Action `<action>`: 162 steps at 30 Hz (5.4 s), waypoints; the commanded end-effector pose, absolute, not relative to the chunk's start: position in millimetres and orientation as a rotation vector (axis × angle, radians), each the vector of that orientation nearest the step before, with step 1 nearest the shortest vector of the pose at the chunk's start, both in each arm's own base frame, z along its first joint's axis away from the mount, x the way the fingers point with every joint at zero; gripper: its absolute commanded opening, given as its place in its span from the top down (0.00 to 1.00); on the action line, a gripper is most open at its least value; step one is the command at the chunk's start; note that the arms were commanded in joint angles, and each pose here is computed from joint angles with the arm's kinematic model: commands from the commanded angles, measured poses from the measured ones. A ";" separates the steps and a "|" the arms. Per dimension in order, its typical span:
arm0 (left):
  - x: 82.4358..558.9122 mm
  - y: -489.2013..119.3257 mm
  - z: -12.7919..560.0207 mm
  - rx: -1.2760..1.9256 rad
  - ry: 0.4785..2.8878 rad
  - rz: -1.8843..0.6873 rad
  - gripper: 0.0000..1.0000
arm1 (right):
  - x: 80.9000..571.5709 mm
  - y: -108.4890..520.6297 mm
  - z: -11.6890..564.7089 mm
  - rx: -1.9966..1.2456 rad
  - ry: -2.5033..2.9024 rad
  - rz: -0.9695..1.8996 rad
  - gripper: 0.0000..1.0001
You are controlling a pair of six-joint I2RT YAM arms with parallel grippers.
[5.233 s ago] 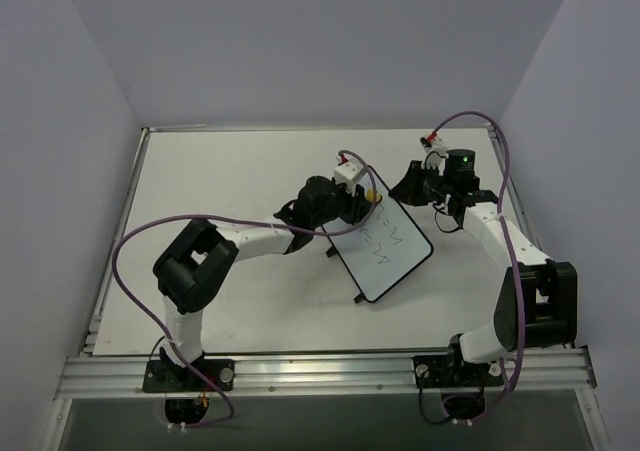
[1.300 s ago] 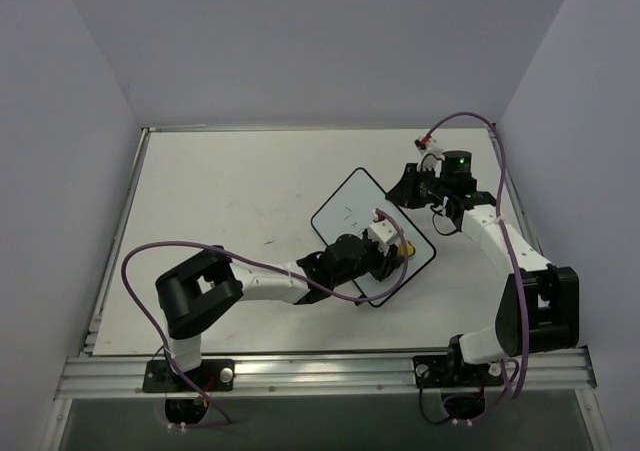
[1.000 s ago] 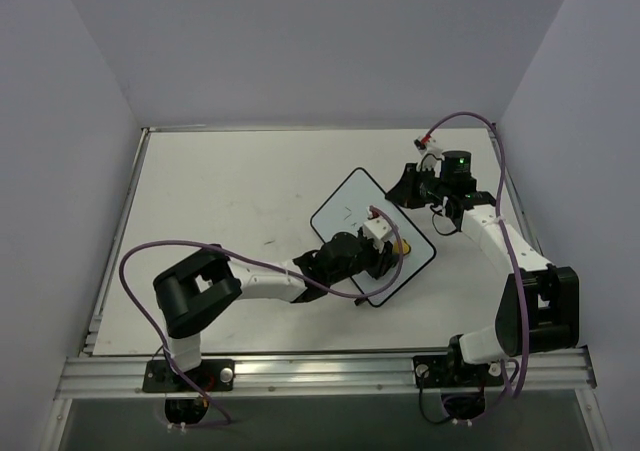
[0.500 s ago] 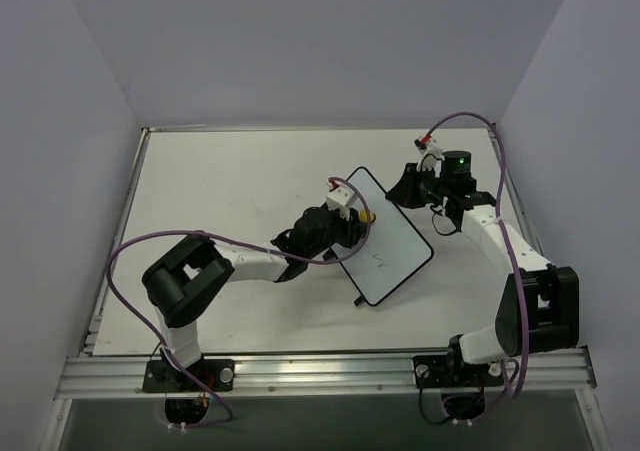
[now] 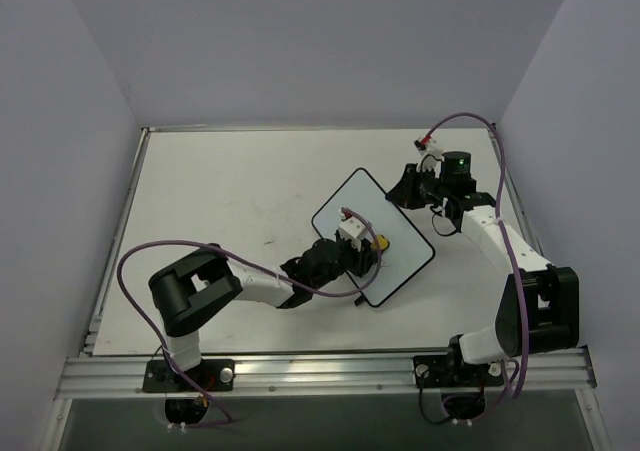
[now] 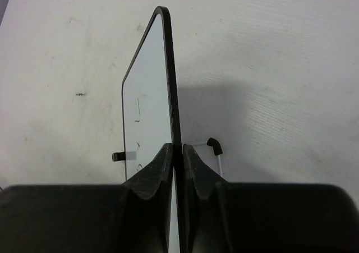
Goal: Erase the whiteboard
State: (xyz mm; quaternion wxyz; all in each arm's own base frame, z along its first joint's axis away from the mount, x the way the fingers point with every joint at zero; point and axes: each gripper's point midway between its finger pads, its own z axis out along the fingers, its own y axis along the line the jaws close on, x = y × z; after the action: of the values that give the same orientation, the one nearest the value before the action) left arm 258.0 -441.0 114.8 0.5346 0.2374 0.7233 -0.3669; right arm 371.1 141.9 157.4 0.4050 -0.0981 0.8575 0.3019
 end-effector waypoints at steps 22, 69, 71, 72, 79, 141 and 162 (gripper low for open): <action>224.3 -432.5 46.2 0.570 1.869 -0.813 0.98 | 363.2 164.4 198.6 -0.341 2.036 0.863 1.00; 402.7 -345.4 110.2 0.277 1.819 -0.703 0.98 | 360.4 172.0 188.6 -0.366 2.061 0.879 1.00; 401.3 -347.3 118.2 0.284 1.808 -0.715 0.98 | 360.8 171.8 187.9 -0.366 2.062 0.877 1.00; 402.4 -349.5 122.5 0.291 1.802 -0.721 0.98 | 360.6 171.8 188.5 -0.365 2.061 0.878 1.00; 404.0 -361.5 129.2 0.345 1.792 -0.731 0.98 | 360.4 170.9 189.5 -0.363 2.059 0.870 1.00; 216.9 -438.1 116.1 0.653 1.737 -0.791 0.98 | 359.1 174.0 189.8 -0.365 2.066 0.864 1.00; 364.6 -346.0 124.1 0.374 1.798 -0.598 0.98 | 357.4 175.5 190.9 -0.376 2.063 0.865 1.00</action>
State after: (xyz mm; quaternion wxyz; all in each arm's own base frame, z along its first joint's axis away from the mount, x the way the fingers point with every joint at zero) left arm 347.5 -340.8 103.6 0.5548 0.1640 0.7794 -0.2404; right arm 364.1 159.8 171.0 0.4149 -0.1245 0.8431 0.3186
